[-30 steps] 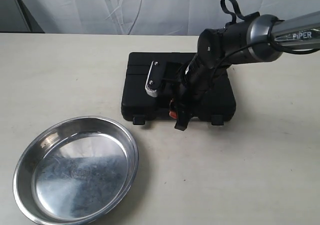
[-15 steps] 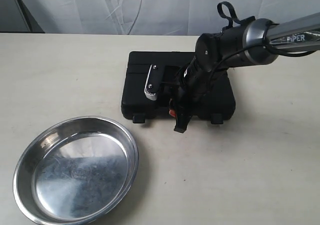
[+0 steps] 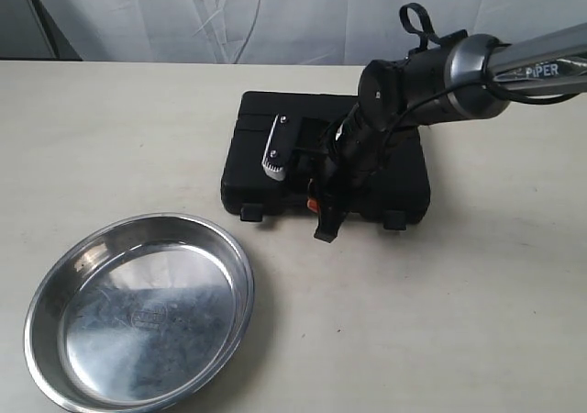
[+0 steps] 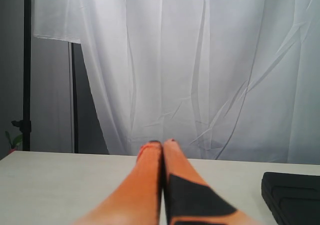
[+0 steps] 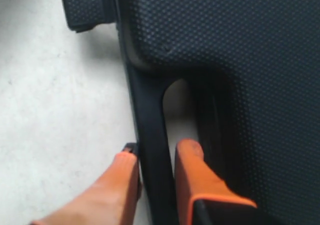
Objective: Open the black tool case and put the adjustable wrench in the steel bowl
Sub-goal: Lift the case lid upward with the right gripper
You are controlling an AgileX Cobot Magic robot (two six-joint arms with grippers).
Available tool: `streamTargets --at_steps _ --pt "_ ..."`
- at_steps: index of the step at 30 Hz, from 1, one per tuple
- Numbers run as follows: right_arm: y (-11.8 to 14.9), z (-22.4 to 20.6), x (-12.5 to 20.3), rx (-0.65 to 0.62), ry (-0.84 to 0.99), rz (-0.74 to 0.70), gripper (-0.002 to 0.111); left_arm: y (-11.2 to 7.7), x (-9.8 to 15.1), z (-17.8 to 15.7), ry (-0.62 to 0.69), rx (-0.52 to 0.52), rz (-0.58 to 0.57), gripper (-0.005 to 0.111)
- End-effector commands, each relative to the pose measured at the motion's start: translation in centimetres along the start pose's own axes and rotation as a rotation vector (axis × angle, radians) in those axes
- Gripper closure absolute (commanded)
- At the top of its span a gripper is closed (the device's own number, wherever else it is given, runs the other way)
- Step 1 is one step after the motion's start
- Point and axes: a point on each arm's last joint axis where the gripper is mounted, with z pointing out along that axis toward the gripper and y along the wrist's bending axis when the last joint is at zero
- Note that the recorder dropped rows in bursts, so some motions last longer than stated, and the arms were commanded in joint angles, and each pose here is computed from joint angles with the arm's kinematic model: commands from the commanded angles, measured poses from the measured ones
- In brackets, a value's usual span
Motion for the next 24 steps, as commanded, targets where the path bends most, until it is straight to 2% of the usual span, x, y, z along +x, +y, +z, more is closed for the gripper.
streamTargets --at_steps 1,24 --pt "-0.6 -2.3 -0.9 0.051 -0.069 0.061 0.109 0.0 -0.1 0.0 -0.004 0.002 0.003 0.106" --pt "-1.1 -10.6 -3.2 0.195 -0.249 0.070 0.109 0.0 -0.1 0.0 -0.004 0.002 0.003 0.106"
